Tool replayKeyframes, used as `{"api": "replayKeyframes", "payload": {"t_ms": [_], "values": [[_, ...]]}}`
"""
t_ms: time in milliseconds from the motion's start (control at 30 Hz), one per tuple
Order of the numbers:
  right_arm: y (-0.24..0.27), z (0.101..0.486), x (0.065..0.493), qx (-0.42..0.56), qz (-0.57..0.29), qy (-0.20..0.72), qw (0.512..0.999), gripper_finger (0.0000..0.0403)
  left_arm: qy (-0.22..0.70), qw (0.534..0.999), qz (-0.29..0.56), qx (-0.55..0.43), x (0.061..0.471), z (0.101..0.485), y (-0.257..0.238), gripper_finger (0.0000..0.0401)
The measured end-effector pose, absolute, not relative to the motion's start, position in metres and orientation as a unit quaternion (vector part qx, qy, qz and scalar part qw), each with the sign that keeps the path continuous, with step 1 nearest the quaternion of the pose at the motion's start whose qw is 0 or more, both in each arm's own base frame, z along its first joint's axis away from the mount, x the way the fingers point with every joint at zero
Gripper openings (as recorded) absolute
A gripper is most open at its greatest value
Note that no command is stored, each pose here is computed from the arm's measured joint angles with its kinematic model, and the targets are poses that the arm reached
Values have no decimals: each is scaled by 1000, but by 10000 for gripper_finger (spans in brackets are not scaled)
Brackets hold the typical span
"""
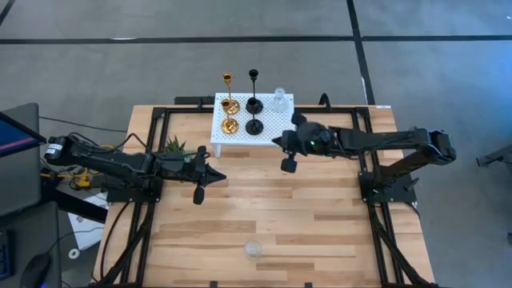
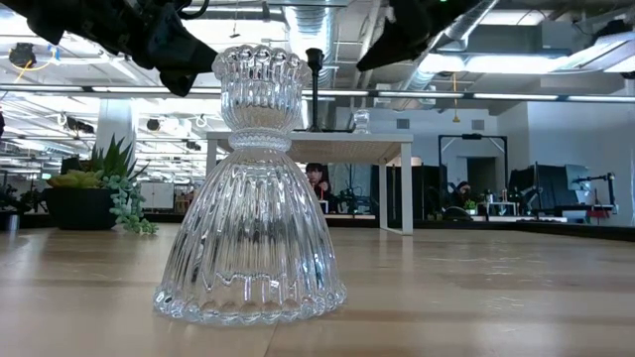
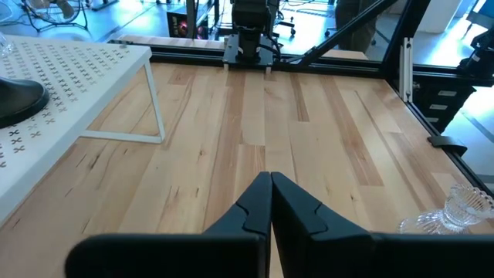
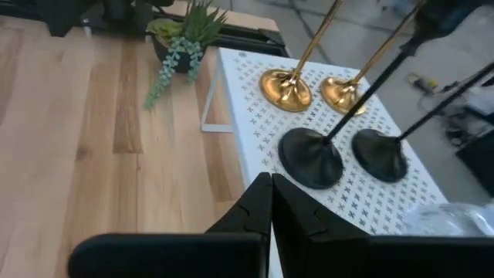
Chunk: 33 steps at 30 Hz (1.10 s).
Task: Pick & Place candle stick holders
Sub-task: Move the transparent glass candle holder to the middle of the table
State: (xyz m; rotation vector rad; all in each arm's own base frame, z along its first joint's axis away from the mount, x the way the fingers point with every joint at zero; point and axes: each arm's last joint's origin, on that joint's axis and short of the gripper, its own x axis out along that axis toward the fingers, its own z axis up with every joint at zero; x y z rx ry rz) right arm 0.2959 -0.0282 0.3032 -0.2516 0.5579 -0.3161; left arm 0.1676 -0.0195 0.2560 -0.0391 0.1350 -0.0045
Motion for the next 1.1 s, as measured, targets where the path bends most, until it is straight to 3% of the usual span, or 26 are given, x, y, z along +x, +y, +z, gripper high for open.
{"api": "replayKeyframes", "payload": {"t_ms": [367,667,1100], "values": [[-5,262,232,-85,-167,228,955,0,67,998,-3,-13,168,256,-20,8],[9,222,205,-60,-28,186,980,0,67,997,-5,23,168,256,-20,8],[20,179,193,-62,18,176,982,0,70,997,-5,24,168,255,-20,6]]}}
